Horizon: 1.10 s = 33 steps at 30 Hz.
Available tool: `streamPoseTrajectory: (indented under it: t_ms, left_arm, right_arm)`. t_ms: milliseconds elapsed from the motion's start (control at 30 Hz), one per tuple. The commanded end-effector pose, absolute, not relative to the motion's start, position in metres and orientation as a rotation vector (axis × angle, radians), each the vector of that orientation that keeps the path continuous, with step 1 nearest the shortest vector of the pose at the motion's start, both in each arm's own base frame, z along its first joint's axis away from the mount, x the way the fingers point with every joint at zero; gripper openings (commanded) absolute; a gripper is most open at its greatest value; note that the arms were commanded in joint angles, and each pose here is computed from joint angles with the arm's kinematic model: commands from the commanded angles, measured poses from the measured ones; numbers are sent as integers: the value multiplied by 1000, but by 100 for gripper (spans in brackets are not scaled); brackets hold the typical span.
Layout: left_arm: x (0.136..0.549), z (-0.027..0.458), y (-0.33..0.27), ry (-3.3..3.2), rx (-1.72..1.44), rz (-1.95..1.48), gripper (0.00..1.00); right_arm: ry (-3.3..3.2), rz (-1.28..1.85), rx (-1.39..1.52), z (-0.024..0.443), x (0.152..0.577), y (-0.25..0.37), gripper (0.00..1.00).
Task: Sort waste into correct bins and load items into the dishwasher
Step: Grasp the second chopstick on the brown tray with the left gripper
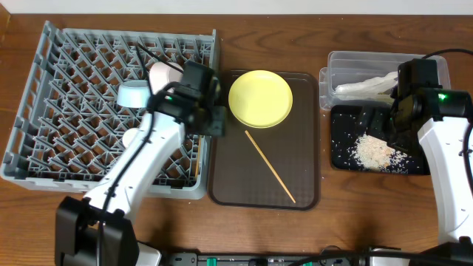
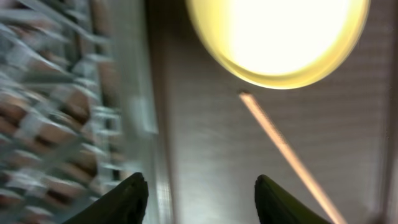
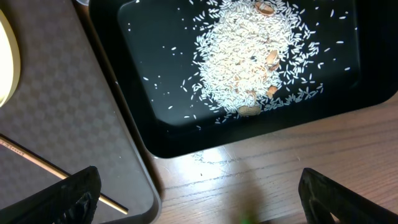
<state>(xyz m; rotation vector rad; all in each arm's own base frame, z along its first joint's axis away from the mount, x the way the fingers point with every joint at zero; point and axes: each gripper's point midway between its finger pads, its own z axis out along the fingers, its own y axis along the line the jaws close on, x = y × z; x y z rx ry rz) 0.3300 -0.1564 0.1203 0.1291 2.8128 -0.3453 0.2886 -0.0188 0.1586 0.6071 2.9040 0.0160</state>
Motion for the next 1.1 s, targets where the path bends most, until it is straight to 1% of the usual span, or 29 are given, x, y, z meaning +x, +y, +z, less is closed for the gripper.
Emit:
streamPoseTrajectory:
  t_ms: [0,133,233,433,500,933,1000,1033,1067]
  left_arm:
    - [313,126,-190,2844,-220,-451,59]
    - [301,110,-211,2856,-347,-355,59]
    - [290,91,-231,2902,-360,-340,63]
    - [271,37,-259,3004,-385,-246,64]
    - [268,27,-266,3021,-364,-255,64]
    - [256,-16,-272,3089,-344,-154,63]
    - [252,-22,-272,3103,-335,-133,61]
    - [250,-23,-272,3109,-330,-122,57]
    - [249,-25,-271,3115,-331,-111,49]
  right_arm:
    - [2869,19,587,170,292,-20,99]
    - [2869,19,587,170,292,-20,99]
    - [2870,19,588,170,292,-20,99]
    - [2874,18,588,169,291,-20,99]
    - [2876,17,588,169,290,-20,99]
    - [2875,18,589,169,290,-20,99]
    - [2876,18,589,169,290,-20,99]
    - [2876,18,589,169,290,-20,99]
    - [2876,18,589,169,290,-20,99]
